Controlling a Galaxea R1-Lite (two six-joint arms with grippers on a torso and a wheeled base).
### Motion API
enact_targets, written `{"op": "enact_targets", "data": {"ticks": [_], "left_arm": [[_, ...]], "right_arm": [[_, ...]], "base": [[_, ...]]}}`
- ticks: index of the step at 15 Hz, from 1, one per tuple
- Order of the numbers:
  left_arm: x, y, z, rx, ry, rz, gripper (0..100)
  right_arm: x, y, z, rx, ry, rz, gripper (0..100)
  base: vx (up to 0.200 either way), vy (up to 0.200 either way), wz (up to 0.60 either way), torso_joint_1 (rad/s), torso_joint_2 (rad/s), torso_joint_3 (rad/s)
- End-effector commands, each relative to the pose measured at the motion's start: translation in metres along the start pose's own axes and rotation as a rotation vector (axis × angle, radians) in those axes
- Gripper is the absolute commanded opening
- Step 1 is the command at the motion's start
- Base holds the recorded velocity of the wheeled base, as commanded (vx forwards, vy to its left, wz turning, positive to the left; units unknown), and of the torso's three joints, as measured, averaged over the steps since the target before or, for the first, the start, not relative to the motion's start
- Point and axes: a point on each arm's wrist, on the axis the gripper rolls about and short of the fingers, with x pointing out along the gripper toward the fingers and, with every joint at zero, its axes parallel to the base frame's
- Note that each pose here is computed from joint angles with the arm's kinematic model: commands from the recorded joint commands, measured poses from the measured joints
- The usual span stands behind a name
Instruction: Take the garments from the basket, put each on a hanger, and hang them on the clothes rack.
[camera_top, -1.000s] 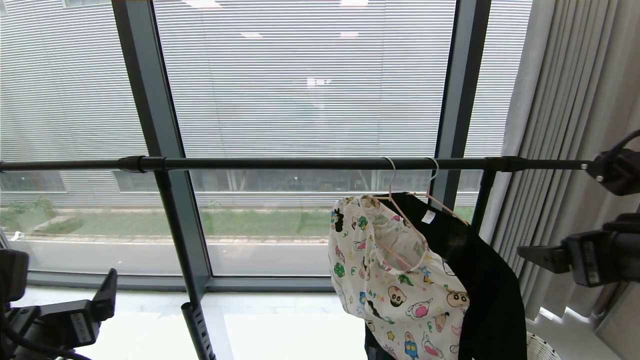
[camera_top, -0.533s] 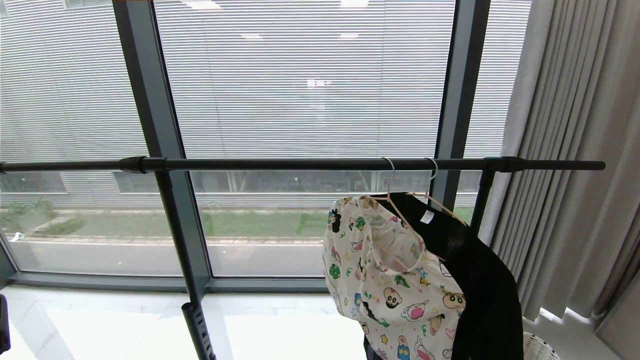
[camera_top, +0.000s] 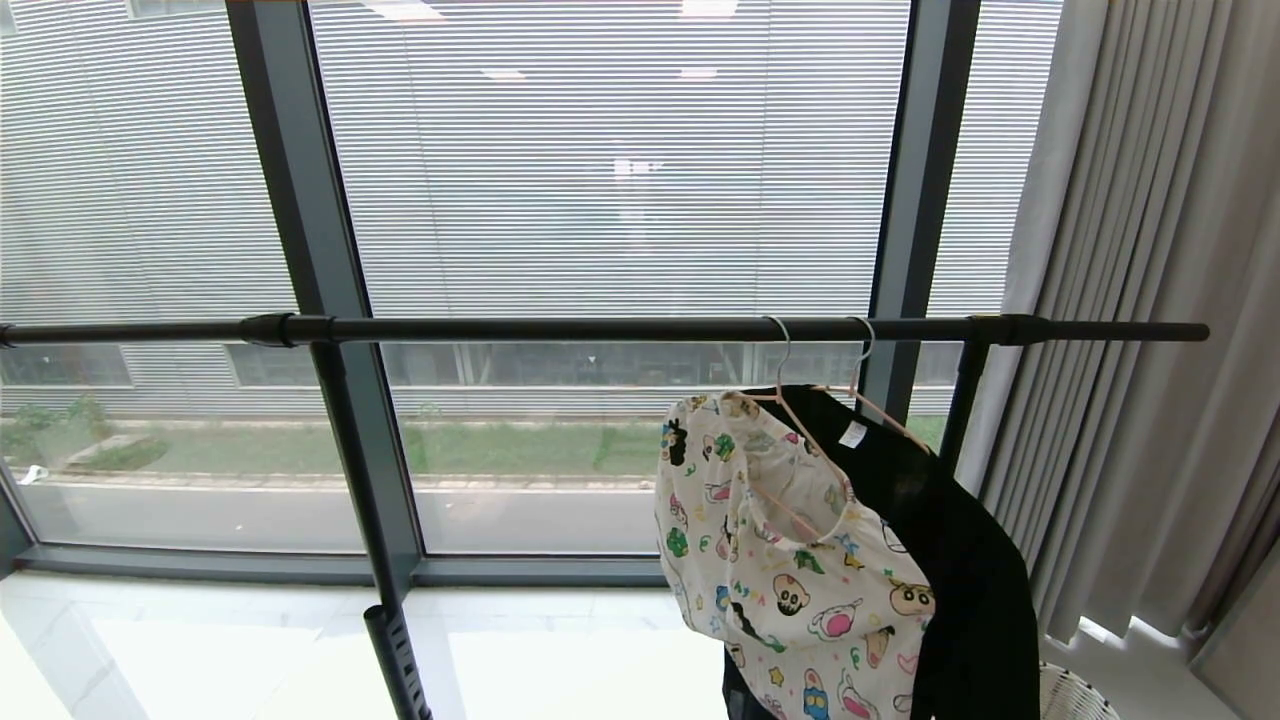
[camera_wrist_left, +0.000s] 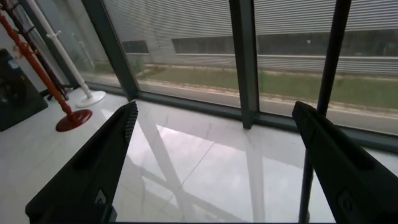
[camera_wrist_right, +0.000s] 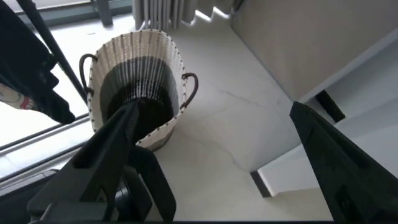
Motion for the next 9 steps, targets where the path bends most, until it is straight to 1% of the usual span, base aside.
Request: {"op": "enact_targets", "data": {"ticks": [1,2,3,4,5,6,7,9], "left_arm": [[-0.001,0.003,-0.009,-0.046,-0.067,-0.129,100],[0.000,0.002,-0.012,-0.046,-0.067,-0.172,100],[0.000,0.003,-0.013,-0.056,-0.076,-0.198,100],[0.000,0.003,-0.013,-0.062,-0.082,-0.208,100],[0.000,0.003,-0.013,-0.061,-0.081,-0.202,100],[0.000,0.003,-0.013,-0.056,-0.074,-0.183,100],[-0.001,0.003,-0.013,-0.052,-0.061,-0.145,100],[-0.004,0.003,-0.013,-0.048,-0.015,-0.024,100]], "right_arm": [[0.011,0.004,-0.032,-0.022,-0.116,0.009,100],[0.018,0.006,-0.041,-0.052,-0.131,0.003,100],[0.023,0.011,-0.044,-0.044,-0.139,-0.013,100],[0.031,0.016,-0.047,-0.027,-0.164,-0.025,100],[0.041,0.023,-0.053,-0.014,-0.206,-0.047,100],[0.047,0.027,-0.057,-0.001,-0.263,-0.059,100],[0.049,0.028,-0.056,0.004,-0.286,-0.061,100],[0.050,0.029,-0.056,-0.009,-0.292,-0.063,100]], "base": [[0.000,0.000,0.00,0.000,0.00,0.000],[0.000,0.000,0.00,0.000,0.00,0.000],[0.000,0.000,0.00,0.000,0.00,0.000],[0.000,0.000,0.00,0.000,0.00,0.000],[0.000,0.000,0.00,0.000,0.00,0.000],[0.000,0.000,0.00,0.000,0.00,0.000],[0.000,0.000,0.00,0.000,0.00,0.000],[0.000,0.000,0.00,0.000,0.00,0.000]]}}
